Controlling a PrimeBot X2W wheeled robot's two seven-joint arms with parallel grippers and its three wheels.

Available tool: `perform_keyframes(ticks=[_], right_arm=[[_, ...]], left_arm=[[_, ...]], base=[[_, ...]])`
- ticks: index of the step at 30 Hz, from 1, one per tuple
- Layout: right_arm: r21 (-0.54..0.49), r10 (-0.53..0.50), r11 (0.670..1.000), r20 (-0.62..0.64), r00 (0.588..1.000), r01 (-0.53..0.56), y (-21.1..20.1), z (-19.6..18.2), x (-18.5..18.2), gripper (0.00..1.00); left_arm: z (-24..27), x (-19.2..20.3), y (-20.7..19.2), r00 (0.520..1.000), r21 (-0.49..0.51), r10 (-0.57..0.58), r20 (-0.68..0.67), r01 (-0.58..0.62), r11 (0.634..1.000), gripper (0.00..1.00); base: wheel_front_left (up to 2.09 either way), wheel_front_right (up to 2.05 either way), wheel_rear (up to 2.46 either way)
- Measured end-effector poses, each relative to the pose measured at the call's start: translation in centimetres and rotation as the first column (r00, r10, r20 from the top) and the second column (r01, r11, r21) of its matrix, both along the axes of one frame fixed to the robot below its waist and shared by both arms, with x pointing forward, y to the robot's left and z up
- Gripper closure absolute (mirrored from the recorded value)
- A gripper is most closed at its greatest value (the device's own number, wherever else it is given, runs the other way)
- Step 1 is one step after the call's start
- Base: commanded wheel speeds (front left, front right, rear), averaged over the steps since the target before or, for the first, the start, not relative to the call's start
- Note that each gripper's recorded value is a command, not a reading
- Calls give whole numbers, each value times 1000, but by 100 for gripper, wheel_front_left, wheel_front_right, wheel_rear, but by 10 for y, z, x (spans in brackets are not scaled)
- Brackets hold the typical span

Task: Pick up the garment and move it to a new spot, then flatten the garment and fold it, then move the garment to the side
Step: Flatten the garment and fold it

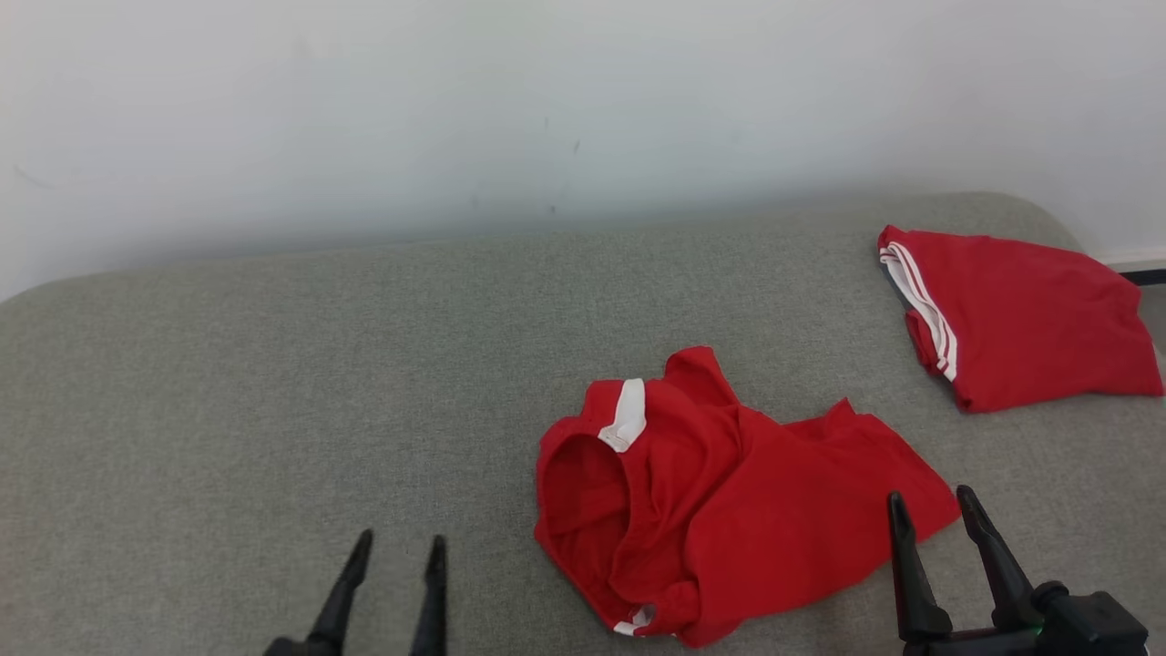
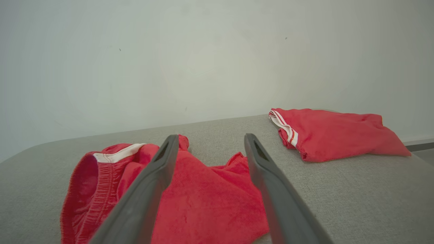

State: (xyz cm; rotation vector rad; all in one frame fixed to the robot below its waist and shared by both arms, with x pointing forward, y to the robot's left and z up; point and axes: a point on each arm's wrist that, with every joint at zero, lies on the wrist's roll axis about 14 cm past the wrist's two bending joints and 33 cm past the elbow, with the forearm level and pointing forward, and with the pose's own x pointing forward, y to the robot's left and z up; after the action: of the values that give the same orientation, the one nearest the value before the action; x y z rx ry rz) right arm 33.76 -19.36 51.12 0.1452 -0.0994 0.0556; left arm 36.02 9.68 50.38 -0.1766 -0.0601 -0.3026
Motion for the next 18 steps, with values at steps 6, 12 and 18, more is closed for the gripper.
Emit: perform_keyframes(ticks=[6, 12, 18], right_arm=[[1, -7, 1000, 2, 1000, 7, -2, 1, 6, 0], [9, -54, 999, -10, 999, 54, -14, -2, 6, 0], [9, -114, 993, -33, 993, 115, -32, -8, 2, 0]], left_arm=[[6, 21, -66, 977, 1, -213, 14, 213, 977, 0], [-14, 31, -99, 945, 30, -324, -51, 326, 945, 0], [-50, 34, -126, 899, 40, -407, -161, 418, 907, 0]], base=[[0, 0, 0], [0, 0, 0], [0, 0, 0]])
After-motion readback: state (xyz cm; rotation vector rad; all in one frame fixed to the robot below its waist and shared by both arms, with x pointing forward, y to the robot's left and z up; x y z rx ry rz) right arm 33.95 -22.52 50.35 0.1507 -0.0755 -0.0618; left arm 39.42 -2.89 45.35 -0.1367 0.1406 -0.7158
